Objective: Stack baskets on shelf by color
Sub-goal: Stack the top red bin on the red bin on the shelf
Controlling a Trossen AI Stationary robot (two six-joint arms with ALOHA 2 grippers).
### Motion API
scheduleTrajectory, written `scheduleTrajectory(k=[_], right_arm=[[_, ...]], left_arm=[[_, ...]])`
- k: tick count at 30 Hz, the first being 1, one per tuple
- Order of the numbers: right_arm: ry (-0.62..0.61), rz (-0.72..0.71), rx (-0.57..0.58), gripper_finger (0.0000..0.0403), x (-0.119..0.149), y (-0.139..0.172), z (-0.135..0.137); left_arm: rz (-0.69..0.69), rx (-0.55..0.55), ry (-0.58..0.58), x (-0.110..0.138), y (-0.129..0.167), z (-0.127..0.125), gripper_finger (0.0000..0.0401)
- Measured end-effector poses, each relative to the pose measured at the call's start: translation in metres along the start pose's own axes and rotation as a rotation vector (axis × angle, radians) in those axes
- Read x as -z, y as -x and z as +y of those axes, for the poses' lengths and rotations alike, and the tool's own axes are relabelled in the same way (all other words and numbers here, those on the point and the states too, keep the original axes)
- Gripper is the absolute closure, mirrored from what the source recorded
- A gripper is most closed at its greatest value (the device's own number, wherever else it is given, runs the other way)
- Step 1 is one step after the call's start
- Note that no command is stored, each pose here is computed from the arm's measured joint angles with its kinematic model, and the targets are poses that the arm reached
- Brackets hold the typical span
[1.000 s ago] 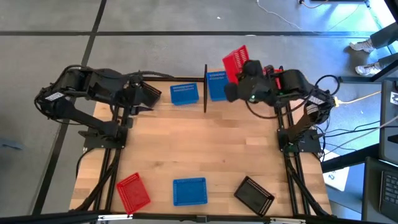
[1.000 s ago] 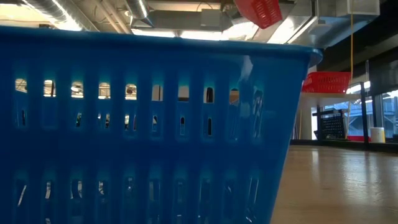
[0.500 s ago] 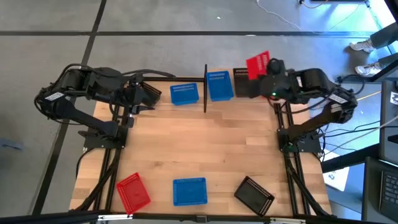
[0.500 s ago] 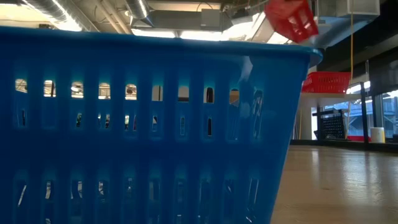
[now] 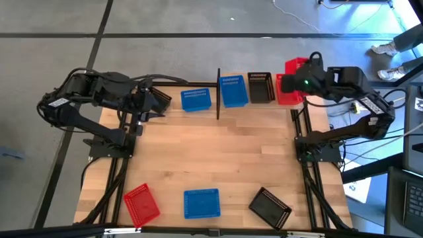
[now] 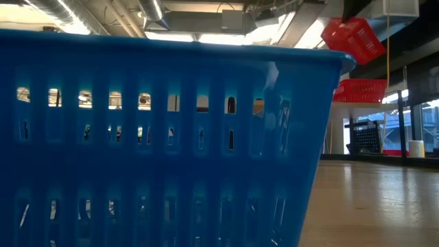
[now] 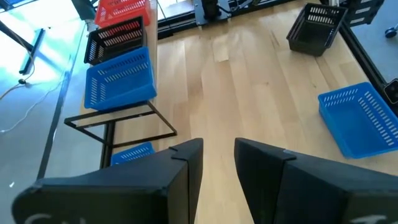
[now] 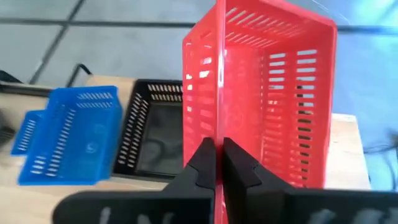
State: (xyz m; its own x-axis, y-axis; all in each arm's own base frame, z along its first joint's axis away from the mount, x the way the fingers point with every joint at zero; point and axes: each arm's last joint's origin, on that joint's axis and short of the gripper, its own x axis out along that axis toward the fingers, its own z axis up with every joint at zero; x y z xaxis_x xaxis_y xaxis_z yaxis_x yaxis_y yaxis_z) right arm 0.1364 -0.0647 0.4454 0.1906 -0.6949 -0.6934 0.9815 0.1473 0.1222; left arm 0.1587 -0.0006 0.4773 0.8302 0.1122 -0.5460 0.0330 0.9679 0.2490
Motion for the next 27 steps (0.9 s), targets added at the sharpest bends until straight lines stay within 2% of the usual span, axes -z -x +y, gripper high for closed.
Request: scheduleTrajectory(k=[9, 19, 27], right_arm=[[0.052, 0.145, 0.086, 0.0402, -0.016, -0.036, 0.003], [0.022, 0.267, 0.115, 0.0402, -0.028, -0.064, 0.0], [0.07, 0.32, 0.143, 0.0402, -0.031, -0.083, 0.007]], left_arm=[[0.034, 0.007, 0.018, -0.002, -0.012, -0.001, 0.0316], [0.07, 0.016, 0.017, -0.005, -0.025, -0.002, 0.0316], [0.022, 0.031, 0.019, -0.009, -0.023, -0.002, 0.0316]])
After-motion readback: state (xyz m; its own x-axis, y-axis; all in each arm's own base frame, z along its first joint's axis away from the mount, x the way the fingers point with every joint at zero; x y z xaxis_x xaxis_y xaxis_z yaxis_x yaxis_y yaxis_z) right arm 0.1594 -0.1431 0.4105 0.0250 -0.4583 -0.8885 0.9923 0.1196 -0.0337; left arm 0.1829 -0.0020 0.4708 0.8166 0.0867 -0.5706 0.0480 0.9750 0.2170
